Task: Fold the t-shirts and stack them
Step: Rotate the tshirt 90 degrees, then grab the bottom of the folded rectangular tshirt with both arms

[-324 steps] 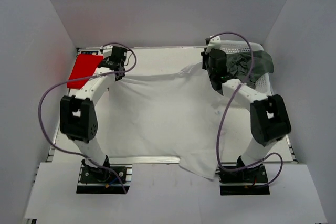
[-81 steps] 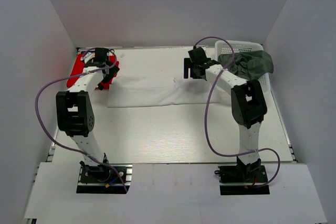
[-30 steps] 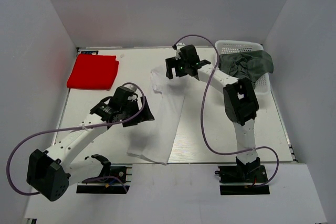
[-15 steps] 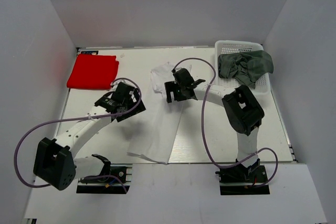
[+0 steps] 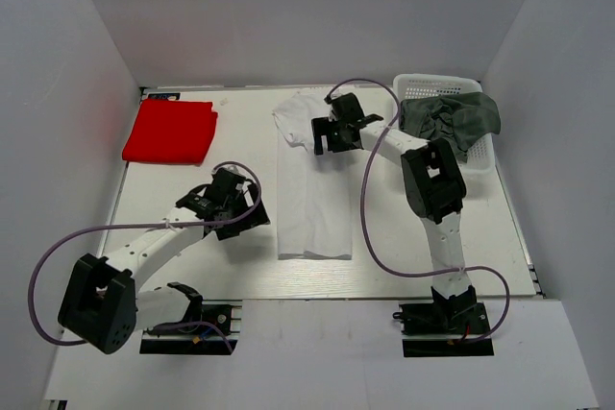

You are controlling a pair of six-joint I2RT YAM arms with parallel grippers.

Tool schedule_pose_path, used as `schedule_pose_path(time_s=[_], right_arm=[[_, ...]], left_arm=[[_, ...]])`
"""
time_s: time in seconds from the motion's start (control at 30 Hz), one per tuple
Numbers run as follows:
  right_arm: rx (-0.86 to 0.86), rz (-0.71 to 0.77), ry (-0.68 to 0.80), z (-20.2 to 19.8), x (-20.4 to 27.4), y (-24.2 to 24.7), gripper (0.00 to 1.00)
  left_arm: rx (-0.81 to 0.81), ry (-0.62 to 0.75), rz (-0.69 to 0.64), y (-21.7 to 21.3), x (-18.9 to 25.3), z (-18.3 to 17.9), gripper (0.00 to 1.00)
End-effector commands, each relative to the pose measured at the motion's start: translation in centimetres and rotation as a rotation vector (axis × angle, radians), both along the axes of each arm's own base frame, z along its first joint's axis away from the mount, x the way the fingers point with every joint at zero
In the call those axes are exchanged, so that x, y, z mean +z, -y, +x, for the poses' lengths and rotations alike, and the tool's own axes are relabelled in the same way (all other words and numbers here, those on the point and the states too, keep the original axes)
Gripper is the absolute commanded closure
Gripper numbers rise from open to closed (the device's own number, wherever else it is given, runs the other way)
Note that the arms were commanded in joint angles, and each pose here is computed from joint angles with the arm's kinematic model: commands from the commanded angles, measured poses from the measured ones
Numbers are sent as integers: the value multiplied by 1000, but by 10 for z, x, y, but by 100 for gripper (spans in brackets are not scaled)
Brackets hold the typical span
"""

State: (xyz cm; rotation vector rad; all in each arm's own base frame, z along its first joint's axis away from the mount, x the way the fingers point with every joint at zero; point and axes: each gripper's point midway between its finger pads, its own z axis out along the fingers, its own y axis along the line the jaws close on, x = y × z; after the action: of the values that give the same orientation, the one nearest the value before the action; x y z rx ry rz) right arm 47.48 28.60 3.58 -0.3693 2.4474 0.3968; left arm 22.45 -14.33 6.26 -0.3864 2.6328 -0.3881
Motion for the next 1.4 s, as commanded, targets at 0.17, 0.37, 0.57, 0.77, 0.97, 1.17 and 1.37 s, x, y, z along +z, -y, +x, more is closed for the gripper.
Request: schedule_pose_path(time_s=[0.17,0.37,0.57,0.77,0.97,1.17,1.37], right_arm=[[176,58,159,-41,89,-21,10],[65,149,54,-126,79,11,10],[103,237,-103,-222,48,32,10],[143,247,-327,-298,11,49,10],[163,223,-411,-323,-5,54,10],[164,169,-452,-331,-15,60,30],[154,157,-428,-326,-13,60,78]], left_arm=[[-268,-28,-150,42,-15,-14,0],[-405,-56,-269,65,-23,-36,3],[-439,-125,-254,67,-40,-56,29],[-429,-203,-239,63,-57,-78,49],[-407,-265,-200,59,-72,-88,78],[-383,-235,-177,58,-70,-77,100],[-388,-196,-192,64,-63,-69,100]])
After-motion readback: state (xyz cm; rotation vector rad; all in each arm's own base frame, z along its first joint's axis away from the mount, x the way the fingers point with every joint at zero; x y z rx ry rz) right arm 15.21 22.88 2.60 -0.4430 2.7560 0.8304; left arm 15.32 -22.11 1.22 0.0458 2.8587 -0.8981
